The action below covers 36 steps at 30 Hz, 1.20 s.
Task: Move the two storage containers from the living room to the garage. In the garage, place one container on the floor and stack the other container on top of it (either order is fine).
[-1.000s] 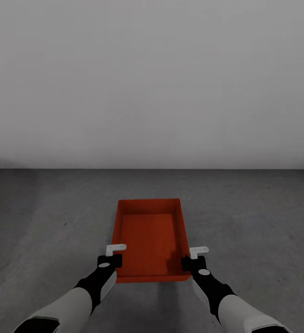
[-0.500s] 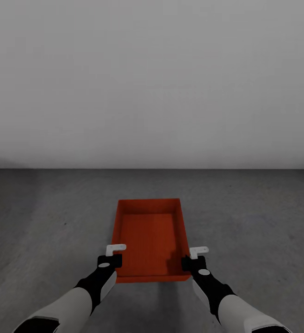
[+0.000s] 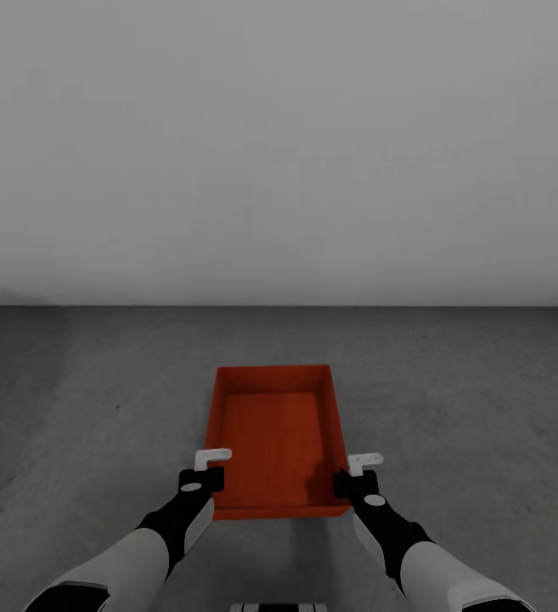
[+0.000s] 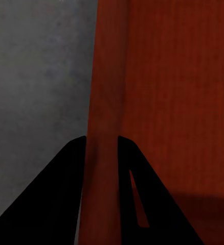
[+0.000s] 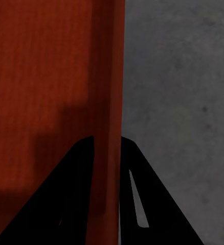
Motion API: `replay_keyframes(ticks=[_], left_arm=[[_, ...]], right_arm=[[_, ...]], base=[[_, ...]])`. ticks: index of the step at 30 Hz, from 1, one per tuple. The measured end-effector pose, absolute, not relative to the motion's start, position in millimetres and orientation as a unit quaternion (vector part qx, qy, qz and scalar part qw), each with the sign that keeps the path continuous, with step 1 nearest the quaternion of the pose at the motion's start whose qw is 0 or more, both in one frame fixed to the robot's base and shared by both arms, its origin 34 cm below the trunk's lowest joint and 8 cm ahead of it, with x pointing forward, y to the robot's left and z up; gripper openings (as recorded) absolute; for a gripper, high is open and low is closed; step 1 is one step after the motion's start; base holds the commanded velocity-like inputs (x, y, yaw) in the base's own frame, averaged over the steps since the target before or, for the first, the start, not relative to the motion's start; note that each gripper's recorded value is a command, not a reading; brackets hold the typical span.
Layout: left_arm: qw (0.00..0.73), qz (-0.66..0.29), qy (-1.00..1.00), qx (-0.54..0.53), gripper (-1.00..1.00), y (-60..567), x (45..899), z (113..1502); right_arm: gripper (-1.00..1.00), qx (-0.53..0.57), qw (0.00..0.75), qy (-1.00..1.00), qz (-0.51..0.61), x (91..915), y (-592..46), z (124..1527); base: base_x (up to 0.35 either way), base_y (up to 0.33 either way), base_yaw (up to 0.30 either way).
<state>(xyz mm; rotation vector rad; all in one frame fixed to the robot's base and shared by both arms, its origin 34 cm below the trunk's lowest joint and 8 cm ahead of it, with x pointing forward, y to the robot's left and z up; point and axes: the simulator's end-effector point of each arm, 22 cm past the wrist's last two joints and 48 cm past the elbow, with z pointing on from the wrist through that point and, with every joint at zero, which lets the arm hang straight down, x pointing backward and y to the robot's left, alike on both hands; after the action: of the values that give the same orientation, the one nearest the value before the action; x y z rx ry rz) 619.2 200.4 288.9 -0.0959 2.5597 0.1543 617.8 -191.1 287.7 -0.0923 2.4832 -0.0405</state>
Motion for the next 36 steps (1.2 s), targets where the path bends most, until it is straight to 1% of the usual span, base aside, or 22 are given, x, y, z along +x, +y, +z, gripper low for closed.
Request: replay_keyframes(ticks=[27,28,29,36], left_arm=[[0.286,0.058,0.956,-0.035,-1.00,200.4,620.0,287.5],[0.285,0.058,0.956,-0.036,1.00,200.4,619.8,287.4],[0.296,0.063,0.952,-0.043,1.00,206.9,625.0,290.8],[0.295,0.064,0.952,-0.045,1.00,208.1,624.5,290.5]], right_arm=[[-1.00,-0.034,0.324,0.945,-0.015,618.1,-191.1,286.1],[1.00,-0.034,0.324,0.945,-0.015,618.0,-191.1,286.0],[1.00,-0.021,0.321,0.947,-0.016,616.3,-196.3,284.6],[1.00,-0.020,0.321,0.947,-0.017,616.3,-197.0,284.5]], base=[[0.000,0.000,0.000],[0.000,0.000,0.000],[0.000,0.000,0.000],[0.000,0.000,0.000]])
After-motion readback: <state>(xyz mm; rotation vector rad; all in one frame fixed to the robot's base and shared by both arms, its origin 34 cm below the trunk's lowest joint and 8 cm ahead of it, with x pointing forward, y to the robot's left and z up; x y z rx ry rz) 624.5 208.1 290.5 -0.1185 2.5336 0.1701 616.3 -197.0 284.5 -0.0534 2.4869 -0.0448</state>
